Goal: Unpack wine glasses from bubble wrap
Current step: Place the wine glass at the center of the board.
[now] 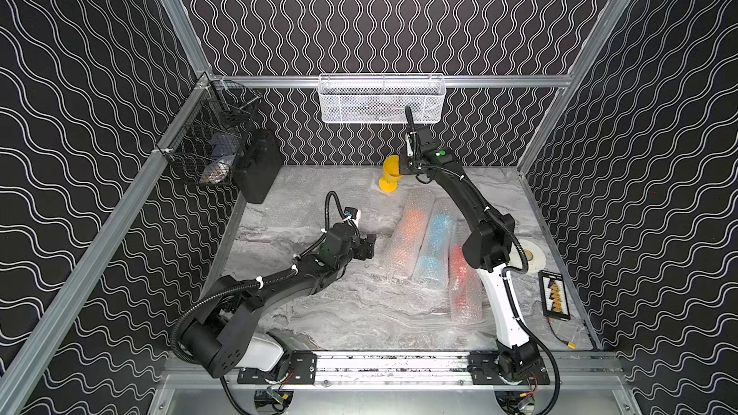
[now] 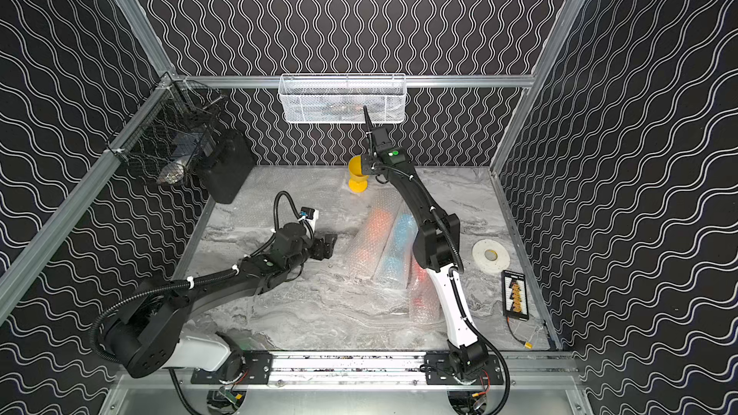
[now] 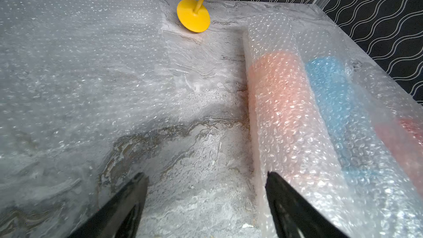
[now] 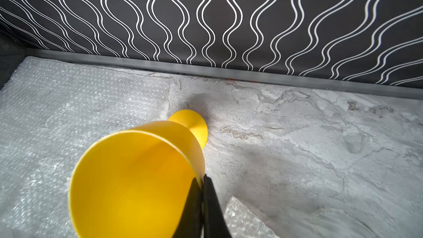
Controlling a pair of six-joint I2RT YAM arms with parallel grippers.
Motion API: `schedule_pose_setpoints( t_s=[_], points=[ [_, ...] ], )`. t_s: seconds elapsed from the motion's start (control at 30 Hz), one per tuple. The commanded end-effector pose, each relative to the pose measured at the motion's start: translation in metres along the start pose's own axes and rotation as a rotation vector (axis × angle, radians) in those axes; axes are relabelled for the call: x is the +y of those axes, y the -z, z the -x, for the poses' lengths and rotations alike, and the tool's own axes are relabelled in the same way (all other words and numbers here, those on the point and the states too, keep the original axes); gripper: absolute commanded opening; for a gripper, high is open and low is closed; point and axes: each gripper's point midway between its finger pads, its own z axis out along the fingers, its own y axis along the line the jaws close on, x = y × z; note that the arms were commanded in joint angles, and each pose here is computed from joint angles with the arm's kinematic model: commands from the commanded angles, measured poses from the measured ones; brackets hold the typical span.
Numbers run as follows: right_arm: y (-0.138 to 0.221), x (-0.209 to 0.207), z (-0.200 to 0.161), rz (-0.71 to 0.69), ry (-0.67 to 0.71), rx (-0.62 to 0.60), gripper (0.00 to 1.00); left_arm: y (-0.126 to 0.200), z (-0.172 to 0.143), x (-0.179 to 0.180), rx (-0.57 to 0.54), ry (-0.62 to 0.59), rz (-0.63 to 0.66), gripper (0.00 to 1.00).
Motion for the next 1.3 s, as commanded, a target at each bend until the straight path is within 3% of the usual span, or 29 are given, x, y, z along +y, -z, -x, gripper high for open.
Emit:
schedule_pose_setpoints(
  t_s=[0.0, 0.3, 0.73, 1.27],
  points=[
    [-0.004, -0.001, 0.01, -0.008, 0.009, -0.047, 0.0, 0.003, 0.001, 0.005, -0.005, 0.002, 0.031, 0.85],
    [-0.014, -0.007, 0.0, -0.029, 0.01, -0.022, 0.02, 0.005, 0.002, 0.01, -0.012, 0.0, 0.052, 0.85],
    [-0.01, -0.002, 0.011, 0.011, -0.022, -0.051, 0.28, 0.009, 0.007, 0.011, -0.026, 0.002, 0.06, 0.85],
    [0.013, 0.008, 0.028, 0.074, -0.045, -0.086, 0.29, 0.011, 0.01, 0.009, -0.019, 0.0, 0.052, 0.85]
  ],
)
